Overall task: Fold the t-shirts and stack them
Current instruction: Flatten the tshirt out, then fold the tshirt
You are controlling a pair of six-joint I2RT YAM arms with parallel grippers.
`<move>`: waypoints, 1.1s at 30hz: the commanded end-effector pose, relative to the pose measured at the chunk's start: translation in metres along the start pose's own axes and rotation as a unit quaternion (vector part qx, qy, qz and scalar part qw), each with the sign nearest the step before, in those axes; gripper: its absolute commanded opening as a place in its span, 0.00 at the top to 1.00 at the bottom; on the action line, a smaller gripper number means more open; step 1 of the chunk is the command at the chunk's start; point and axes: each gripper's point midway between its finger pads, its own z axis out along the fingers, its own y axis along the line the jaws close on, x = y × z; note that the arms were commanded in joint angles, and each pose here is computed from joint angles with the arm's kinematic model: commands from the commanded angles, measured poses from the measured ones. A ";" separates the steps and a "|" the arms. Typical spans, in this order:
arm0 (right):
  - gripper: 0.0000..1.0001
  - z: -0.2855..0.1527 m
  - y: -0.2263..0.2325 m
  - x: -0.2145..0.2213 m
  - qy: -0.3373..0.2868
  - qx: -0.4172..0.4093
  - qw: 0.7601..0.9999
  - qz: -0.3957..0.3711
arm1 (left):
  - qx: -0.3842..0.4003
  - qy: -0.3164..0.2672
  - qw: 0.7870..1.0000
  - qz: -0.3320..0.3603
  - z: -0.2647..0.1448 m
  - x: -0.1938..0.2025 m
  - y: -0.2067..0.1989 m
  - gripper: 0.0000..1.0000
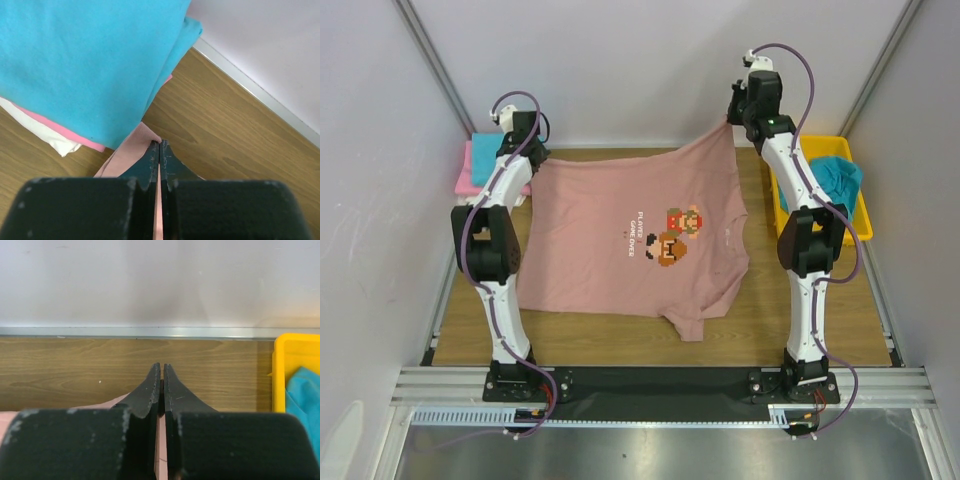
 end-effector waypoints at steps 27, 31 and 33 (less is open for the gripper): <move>1.00 -0.042 -0.003 0.007 0.009 0.001 0.999 0.031 | 0.014 0.017 1.000 -0.005 -0.013 -0.013 0.018 1.00; 1.00 -0.053 -0.005 0.010 0.012 0.004 0.999 0.034 | 0.021 0.010 1.000 0.008 -0.016 -0.008 0.022 1.00; 1.00 -0.061 -0.005 0.014 0.015 0.004 0.999 0.036 | 0.022 0.011 1.000 0.015 -0.018 -0.006 0.025 1.00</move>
